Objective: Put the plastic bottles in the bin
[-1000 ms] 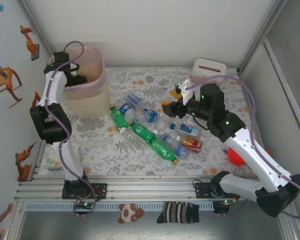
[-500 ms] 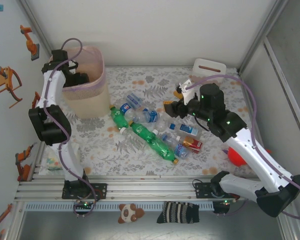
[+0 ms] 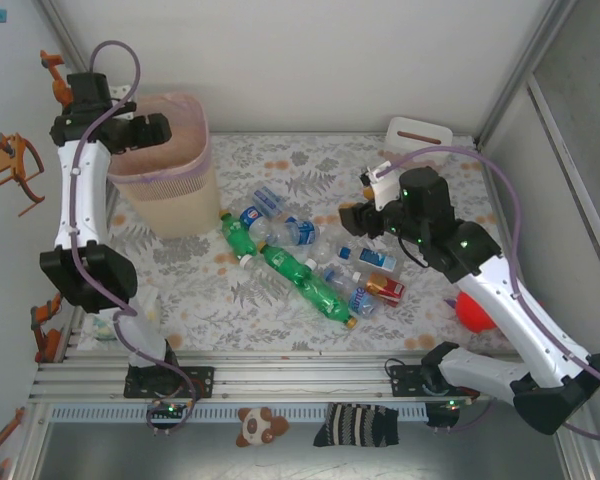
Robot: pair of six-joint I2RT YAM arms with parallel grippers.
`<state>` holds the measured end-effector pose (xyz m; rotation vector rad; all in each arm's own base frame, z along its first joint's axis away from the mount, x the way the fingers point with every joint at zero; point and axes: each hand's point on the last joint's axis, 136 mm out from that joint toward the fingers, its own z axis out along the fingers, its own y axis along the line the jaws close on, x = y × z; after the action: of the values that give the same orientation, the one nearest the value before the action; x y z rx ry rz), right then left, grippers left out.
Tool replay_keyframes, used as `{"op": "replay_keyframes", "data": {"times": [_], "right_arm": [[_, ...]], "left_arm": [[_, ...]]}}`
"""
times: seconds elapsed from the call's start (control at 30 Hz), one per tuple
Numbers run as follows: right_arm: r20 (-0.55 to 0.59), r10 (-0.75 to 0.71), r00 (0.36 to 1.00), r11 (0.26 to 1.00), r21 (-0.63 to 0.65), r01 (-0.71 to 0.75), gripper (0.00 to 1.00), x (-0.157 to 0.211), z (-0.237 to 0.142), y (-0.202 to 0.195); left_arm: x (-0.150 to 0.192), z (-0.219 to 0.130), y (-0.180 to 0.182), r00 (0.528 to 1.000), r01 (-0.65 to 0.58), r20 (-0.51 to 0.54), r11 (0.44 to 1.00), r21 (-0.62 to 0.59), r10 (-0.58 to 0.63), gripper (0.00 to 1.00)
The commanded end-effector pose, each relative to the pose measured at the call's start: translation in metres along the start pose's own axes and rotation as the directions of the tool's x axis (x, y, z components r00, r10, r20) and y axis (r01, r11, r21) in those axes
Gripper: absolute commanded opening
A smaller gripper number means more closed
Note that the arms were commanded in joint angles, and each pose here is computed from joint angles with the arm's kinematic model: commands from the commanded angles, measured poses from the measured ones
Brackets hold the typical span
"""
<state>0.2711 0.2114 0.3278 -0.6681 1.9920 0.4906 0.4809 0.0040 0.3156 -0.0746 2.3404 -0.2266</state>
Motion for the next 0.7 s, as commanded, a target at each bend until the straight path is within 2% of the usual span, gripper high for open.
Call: {"op": "replay_keyframes", "data": {"times": [0.0,0.13,0.33,0.67], "right_arm": [[-0.088,0.048,0.995,0.998,0.051,-0.044,0.62,0.016,0.0,-0.007],[-0.173,0.122,0.977,0.989,0.103,-0.105,0.6,0.04,0.003,-0.014],[-0.31,0.239,0.92,0.967,0.167,-0.194,0.54,0.083,0.009,-0.017],[-0.514,0.333,0.79,0.938,0.263,-0.224,0.48,0.148,0.018,-0.021]], "left_arm": [[-0.013,-0.04,-0.025,0.998,0.009,0.064,0.995,0.104,-0.016,0.86],[-0.017,-0.069,-0.042,0.994,0.009,0.11,0.985,0.174,-0.029,0.86],[-0.003,-0.102,-0.066,0.987,0.023,0.144,0.958,0.285,-0.067,0.86],[0.052,-0.124,-0.114,0.99,0.028,0.115,0.903,0.429,-0.085,0.86]]}}
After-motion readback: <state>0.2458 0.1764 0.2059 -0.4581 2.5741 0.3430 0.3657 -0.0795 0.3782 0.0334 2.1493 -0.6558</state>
